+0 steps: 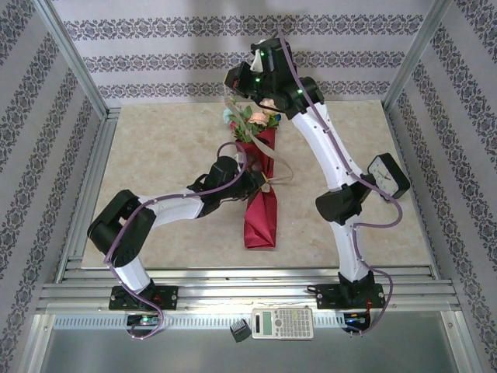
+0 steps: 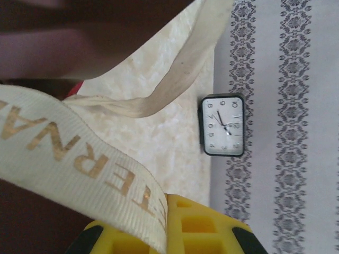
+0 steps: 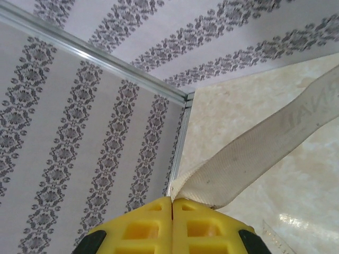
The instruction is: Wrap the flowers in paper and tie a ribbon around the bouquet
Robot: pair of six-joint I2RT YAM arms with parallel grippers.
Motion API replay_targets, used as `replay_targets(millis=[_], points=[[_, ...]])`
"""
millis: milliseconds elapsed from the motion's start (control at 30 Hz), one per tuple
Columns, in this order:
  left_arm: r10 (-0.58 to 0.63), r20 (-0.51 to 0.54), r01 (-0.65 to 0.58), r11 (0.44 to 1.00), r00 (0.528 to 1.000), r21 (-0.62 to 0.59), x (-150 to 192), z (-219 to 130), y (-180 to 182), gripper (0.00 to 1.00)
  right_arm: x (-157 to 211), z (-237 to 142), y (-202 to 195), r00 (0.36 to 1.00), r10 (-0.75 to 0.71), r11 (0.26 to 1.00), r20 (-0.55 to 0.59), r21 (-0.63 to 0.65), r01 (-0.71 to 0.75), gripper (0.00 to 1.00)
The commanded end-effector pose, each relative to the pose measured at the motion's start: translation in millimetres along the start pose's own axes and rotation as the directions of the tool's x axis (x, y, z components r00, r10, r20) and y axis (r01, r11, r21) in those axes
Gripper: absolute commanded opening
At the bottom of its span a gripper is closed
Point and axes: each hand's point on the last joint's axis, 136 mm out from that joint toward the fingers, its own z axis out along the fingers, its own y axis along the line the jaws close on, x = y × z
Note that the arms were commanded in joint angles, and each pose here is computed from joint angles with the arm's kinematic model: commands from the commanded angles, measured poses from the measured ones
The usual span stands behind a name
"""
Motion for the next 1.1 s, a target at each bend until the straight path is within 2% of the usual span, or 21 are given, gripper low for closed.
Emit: replay_targets(millis=[0,167,267,333,433,567,767,833,900,967,1067], points=[[0.255,0.039,-0.251,0.964,0.966,-0.089,3,-1,-4,0.0,15,15,18,0.998,-0.027,0.995,-0.062,-0.094,0.021,0.0],[0.426,0.024,-0.413,0.888,0.904,-0.203,16,4,13,0.0,48,38,20,0.983,-0.06,0.988,-0.173,-0.15,0.034,0.0],[0.532,-0.019,-0.517,0.812,0.846,-0.271,25,10,20,0.0,81,54,19,0.959,-0.084,0.985,-0.269,-0.17,0.039,0.0],[0.568,-0.047,-0.553,0.774,0.822,-0.307,26,15,27,0.0,104,60,19,0.938,-0.108,0.982,-0.329,-0.181,0.05,0.0],[0.58,-0.057,-0.562,0.753,0.812,-0.343,24,18,36,0.0,139,60,27,0.899,-0.167,0.975,-0.405,-0.206,0.088,0.0],[0.587,-0.06,-0.569,0.747,0.807,-0.345,22,22,34,0.0,191,49,28,0.817,-0.226,0.966,-0.531,-0.233,0.115,0.0],[0.594,-0.064,-0.577,0.742,0.802,-0.341,22,20,32,0.0,269,22,8,0.629,-0.275,0.96,-0.727,-0.249,0.131,0.0],[0.592,-0.066,-0.576,0.744,0.803,-0.338,23,19,31,0.0,280,13,1,0.588,-0.29,0.957,-0.755,-0.244,0.159,0.22],[0.59,-0.068,-0.576,0.747,0.805,-0.332,24,18,30,0.0,274,10,-4,0.601,-0.312,0.95,-0.735,-0.224,0.219,0.39],[0.588,-0.07,-0.575,0.75,0.806,-0.327,25,18,29,0.0,252,8,-1,0.651,-0.319,0.947,-0.689,-0.209,0.242,0.5],[0.584,-0.076,-0.574,0.753,0.808,-0.321,26,18,28,0.0,211,5,8,0.734,-0.304,0.953,-0.607,-0.185,0.241,0.57]])
